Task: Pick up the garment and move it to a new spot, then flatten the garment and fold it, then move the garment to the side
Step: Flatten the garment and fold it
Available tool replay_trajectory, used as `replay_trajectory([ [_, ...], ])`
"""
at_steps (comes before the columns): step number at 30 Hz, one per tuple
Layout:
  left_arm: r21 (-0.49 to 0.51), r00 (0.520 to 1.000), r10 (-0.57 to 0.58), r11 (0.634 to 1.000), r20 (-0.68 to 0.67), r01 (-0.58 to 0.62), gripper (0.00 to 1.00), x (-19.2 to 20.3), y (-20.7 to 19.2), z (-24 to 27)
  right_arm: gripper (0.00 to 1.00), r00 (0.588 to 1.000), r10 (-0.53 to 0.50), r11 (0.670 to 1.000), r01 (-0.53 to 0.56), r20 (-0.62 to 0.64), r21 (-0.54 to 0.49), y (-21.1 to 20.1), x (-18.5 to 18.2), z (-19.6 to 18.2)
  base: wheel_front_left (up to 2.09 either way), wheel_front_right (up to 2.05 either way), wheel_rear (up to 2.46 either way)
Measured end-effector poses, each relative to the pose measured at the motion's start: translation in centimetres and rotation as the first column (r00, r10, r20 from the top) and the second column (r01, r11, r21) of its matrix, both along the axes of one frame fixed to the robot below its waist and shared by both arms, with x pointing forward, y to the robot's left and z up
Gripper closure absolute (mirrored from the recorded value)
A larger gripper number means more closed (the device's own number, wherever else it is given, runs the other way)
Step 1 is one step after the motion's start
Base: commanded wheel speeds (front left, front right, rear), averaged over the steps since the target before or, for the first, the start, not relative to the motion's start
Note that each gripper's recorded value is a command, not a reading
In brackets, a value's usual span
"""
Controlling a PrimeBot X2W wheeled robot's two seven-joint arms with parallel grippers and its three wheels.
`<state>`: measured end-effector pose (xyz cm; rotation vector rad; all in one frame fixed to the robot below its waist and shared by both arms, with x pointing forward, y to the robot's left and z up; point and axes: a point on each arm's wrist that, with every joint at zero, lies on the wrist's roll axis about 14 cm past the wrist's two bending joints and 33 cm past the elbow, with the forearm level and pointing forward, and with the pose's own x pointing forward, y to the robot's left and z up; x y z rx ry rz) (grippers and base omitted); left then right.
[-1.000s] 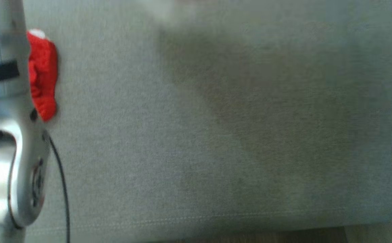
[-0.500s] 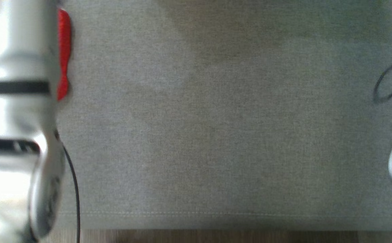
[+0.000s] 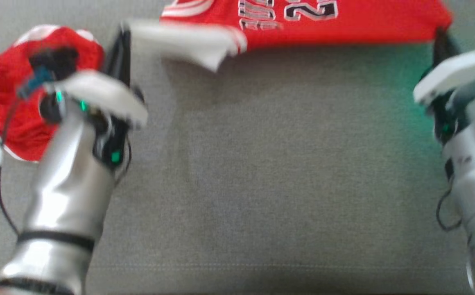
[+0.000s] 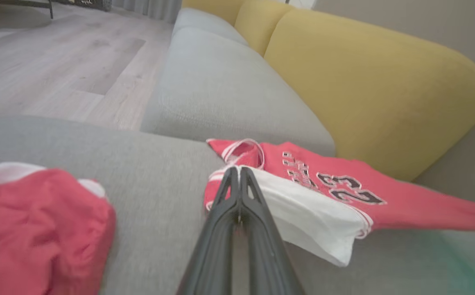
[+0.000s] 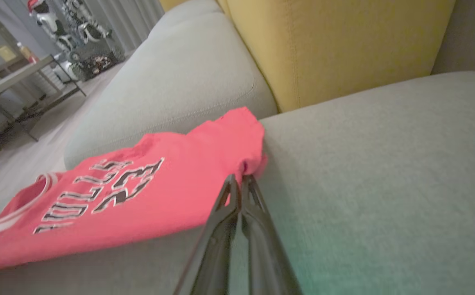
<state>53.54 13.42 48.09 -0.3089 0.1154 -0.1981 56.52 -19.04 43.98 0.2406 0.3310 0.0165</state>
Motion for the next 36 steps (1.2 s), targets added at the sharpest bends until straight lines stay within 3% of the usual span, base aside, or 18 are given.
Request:
replay_trajectory([
  [5,0.024,0.994,-0.058,0.998,-0.092,0.061,1.0,-4.5,-0.2,-2.5,1.0,0.995,0.041,0.997,-0.046,-0.096,-0.055,-0.6,-3.7,-1.3,0.0,0.0,0.0],
  [10,0.047,0.983,-0.102,0.993,-0.149,0.11,1.0,-8.1,0.2,-3.6,1.0,0.993,0.057,0.997,-0.063,-0.102,-0.05,-0.9,-6.0,-0.7,0.0,0.0,0.0],
  [18,0.041,0.953,-0.194,0.977,-0.234,0.209,1.0,-12.8,-0.3,-4.0,1.0,0.983,0.115,0.976,-0.139,-0.146,-0.165,-2.4,-9.1,-0.7,0.0,0.0,0.0],
  [29,-0.051,0.884,-0.31,0.949,-0.35,0.312,1.0,-18.4,-1.0,-3.7,1.0,0.949,0.253,0.914,-0.298,-0.187,-0.274,-1.5,-11.9,-0.2,0.0,0.0,0.0],
  [36,-0.08,0.841,-0.373,0.924,-0.393,0.373,1.0,-21.5,-1.5,-3.6,1.0,0.922,0.289,0.864,-0.368,-0.259,-0.345,-2.6,-13.6,-0.3,0.0,0.0,0.0],
])
